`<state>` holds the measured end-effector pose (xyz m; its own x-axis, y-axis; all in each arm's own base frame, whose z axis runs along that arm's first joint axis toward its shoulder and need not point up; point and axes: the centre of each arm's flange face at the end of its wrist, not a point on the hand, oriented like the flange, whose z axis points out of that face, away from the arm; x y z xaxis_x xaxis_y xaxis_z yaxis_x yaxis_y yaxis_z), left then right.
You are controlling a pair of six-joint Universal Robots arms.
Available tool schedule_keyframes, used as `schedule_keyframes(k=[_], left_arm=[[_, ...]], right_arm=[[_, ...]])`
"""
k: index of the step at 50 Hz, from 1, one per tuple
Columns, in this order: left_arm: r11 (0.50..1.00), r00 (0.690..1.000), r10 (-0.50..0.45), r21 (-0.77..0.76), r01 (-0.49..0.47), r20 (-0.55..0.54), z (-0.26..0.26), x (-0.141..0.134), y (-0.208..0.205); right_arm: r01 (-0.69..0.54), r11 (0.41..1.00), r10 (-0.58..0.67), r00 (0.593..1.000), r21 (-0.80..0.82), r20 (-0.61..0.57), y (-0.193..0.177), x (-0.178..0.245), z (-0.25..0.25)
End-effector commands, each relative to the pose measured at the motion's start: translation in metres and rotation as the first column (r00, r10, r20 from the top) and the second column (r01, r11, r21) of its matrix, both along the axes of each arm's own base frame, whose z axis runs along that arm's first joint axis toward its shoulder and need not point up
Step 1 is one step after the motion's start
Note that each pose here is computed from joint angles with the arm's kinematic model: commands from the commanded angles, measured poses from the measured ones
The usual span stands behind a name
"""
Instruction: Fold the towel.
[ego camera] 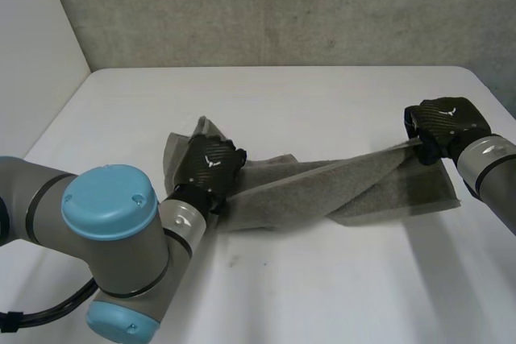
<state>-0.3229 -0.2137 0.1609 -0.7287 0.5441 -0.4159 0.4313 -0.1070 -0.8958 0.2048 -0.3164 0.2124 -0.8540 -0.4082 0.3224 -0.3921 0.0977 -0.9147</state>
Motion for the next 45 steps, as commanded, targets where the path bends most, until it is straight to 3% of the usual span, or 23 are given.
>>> schedule_keyframes(k=[1,23,45], left_arm=[[0.996,0.999,0.015,0.087,-0.012,-0.039,-0.002,0.004,0.006],[0.962,0.984,0.056,0.273,-0.008,-0.170,-0.009,0.001,0.010],[0.930,0.975,0.101,0.367,-0.021,-0.199,-0.030,-0.002,0.009]], right_arm=[[0.028,1.000,-0.028,1.000,-0.005,0.002,-0.007,-0.005,-0.004],[0.029,0.999,-0.029,1.000,0.027,0.005,-0.007,-0.004,-0.015],[0.030,0.999,-0.030,1.000,0.038,0.000,-0.007,-0.004,-0.019]])
